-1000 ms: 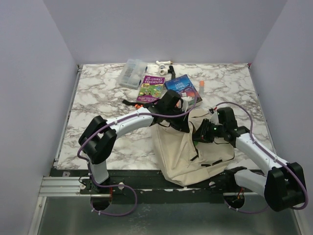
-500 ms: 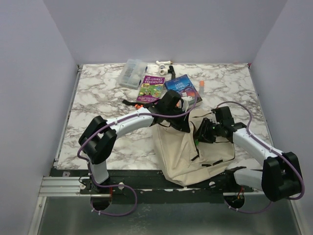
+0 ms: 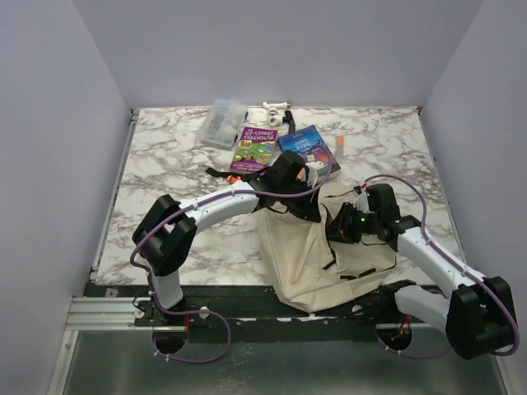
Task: Pack the student bag
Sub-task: Place the stationery in the student bag.
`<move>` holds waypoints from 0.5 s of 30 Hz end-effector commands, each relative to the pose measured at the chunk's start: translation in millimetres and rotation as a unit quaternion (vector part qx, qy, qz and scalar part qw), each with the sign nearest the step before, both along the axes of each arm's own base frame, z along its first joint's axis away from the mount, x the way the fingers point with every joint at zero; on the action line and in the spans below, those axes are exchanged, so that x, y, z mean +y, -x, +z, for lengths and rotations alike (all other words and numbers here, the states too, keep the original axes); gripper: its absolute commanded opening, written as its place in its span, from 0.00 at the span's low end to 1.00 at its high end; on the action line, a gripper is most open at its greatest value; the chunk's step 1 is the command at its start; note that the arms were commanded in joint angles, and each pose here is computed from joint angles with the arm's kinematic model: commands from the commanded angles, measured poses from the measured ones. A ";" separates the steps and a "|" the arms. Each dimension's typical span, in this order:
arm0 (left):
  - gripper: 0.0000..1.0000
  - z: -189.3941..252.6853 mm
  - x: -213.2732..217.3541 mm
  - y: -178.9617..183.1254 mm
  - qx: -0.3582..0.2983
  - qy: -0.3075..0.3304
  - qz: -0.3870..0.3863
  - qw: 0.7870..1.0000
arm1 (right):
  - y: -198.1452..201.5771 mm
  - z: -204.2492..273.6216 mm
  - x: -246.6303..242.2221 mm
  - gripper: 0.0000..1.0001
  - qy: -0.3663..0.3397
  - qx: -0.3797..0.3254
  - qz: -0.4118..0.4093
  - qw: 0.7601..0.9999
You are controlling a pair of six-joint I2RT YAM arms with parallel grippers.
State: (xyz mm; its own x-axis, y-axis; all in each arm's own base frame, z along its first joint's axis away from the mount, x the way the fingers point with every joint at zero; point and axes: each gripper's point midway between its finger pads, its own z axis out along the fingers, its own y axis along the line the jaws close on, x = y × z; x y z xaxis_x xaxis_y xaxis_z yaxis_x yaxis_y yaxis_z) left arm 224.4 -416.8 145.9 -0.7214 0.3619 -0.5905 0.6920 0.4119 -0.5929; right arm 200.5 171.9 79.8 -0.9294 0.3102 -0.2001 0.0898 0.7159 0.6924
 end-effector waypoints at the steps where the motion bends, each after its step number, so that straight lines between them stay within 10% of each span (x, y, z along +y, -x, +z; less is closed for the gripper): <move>1: 0.00 19.6 -15.4 -3.2 -0.015 0.038 -0.014 0.999 | 14.5 27.4 29.2 0.27 -0.117 0.011 0.038 0.992; 4: 0.00 16.6 -16.0 -1.7 -0.009 0.036 -0.014 0.999 | 15.8 24.6 36.7 0.29 -0.148 0.030 0.047 0.987; 9: 0.00 13.1 -13.2 -0.8 0.006 0.028 -0.001 1.000 | -28.7 27.3 -14.3 0.39 0.052 -0.042 -0.046 0.997; 15: 0.32 7.2 -7.1 1.3 0.013 0.014 0.007 1.000 | -58.7 51.0 -66.9 0.50 0.200 -0.096 -0.113 0.968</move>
